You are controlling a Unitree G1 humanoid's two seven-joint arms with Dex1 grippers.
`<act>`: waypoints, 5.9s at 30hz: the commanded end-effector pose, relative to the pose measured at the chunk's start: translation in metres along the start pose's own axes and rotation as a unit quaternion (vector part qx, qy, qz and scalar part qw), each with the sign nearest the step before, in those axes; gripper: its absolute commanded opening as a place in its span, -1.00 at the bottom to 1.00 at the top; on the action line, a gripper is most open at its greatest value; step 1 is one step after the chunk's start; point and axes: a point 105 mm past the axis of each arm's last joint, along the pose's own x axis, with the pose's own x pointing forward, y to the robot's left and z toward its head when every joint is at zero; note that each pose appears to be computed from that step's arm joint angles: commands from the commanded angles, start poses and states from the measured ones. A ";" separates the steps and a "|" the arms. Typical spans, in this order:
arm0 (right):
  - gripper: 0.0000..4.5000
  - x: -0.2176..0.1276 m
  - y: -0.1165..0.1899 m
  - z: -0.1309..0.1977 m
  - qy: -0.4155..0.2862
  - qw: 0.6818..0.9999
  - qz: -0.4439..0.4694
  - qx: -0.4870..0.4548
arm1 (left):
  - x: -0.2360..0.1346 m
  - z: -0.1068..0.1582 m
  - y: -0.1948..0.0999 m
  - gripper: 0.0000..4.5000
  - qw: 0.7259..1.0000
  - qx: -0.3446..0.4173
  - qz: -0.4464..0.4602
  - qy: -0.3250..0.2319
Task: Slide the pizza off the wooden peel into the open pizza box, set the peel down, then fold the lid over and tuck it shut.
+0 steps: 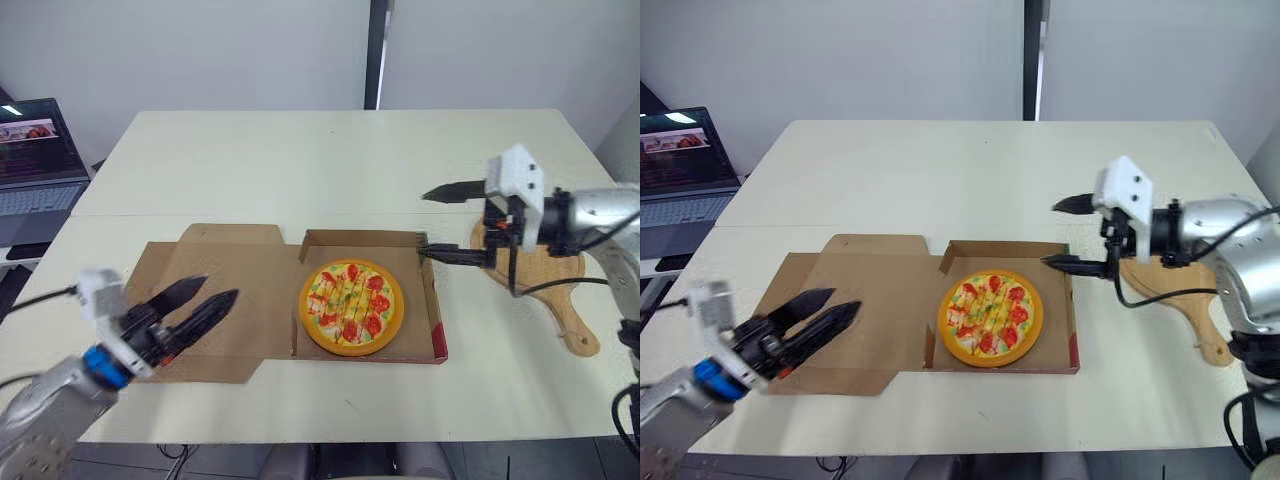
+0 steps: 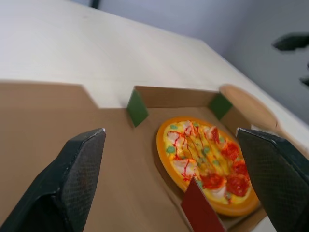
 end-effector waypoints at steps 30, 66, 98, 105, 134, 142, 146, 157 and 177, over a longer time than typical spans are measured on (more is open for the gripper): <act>0.99 0.028 0.014 0.022 -0.032 0.995 0.087 -0.039 | -0.052 -0.075 0.045 1.00 0.856 -0.447 0.235 -0.114; 1.00 0.024 0.017 0.024 -0.026 0.995 0.090 -0.032 | -0.049 -0.064 0.067 -0.99 0.865 -0.410 0.244 -0.154; -0.52 -0.009 -0.079 -0.081 0.175 0.949 -0.262 -0.028 | 0.035 0.058 -0.038 -1.00 0.990 -0.082 -0.097 -0.057; -0.98 0.005 -0.092 -0.115 0.242 0.938 -0.246 -0.040 | 0.040 0.058 -0.038 -1.00 0.990 -0.070 -0.109 -0.048; -0.98 0.030 0.007 -0.096 0.169 0.985 0.000 0.017 | 0.121 0.101 -0.001 -1.00 0.975 0.158 -0.153 0.011; -0.98 0.044 0.021 -0.084 0.129 0.990 -0.030 0.037 | 0.136 0.121 0.014 -1.00 0.970 0.208 -0.119 -0.033; -0.98 0.053 0.025 -0.082 0.114 0.991 -0.044 0.049 | 0.142 0.120 0.019 -1.00 0.968 0.224 -0.109 -0.038; -0.98 0.050 0.000 -0.077 0.069 0.985 -0.141 0.070 | 0.145 0.116 0.022 -1.00 0.966 0.229 -0.107 -0.044; 0.71 0.060 -0.117 -0.035 -0.102 0.930 -0.310 0.167 | 0.139 0.123 0.025 -1.00 0.962 0.254 -0.090 -0.046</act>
